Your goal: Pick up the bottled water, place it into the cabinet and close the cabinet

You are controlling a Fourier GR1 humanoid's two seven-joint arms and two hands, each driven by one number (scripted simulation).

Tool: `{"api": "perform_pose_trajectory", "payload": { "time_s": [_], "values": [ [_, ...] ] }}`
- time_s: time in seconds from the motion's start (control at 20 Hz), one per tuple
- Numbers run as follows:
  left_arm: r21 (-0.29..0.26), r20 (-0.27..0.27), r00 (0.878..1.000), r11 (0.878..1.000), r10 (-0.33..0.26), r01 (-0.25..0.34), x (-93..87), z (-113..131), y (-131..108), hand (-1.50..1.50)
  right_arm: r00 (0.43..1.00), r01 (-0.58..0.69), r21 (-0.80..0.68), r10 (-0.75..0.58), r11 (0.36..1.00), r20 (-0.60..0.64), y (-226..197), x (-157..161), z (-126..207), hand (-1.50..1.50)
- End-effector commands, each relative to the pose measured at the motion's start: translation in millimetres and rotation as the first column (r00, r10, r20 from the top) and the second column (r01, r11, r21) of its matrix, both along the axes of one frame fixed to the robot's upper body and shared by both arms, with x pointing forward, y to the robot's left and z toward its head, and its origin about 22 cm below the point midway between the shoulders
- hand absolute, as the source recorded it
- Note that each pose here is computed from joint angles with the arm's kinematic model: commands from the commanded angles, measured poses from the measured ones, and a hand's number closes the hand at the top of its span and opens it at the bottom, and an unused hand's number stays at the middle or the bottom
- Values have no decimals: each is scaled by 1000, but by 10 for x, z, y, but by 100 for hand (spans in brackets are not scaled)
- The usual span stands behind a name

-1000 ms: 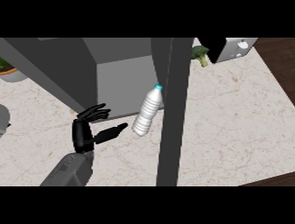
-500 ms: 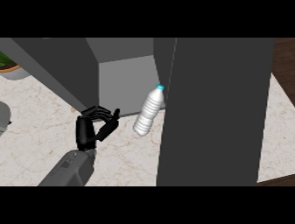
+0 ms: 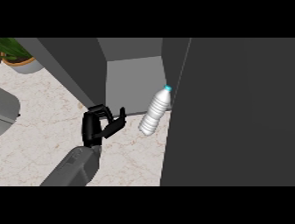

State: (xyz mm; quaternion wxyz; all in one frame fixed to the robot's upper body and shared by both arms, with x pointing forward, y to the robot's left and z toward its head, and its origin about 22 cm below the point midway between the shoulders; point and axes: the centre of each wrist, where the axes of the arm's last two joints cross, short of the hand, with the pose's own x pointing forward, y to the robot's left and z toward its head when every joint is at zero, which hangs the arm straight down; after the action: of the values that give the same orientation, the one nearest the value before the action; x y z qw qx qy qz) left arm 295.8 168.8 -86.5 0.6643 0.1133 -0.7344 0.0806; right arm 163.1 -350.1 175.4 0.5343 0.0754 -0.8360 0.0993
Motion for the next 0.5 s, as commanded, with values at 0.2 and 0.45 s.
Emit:
{"api": "perform_pose_trajectory", "payload": {
  "time_s": [0.2, 0.45],
  "values": [
    [-169, 243, 935, 938, -259, 304, 471, 701, -666, 150, 1000, 6, -38, -7, 999, -11, 27, -125, 63, -150],
    [-251, 259, 906, 883, -333, 397, 330, 593, -760, 150, 998, -41, -59, 38, 997, -52, 84, -228, 76, 150]
  ]
}}
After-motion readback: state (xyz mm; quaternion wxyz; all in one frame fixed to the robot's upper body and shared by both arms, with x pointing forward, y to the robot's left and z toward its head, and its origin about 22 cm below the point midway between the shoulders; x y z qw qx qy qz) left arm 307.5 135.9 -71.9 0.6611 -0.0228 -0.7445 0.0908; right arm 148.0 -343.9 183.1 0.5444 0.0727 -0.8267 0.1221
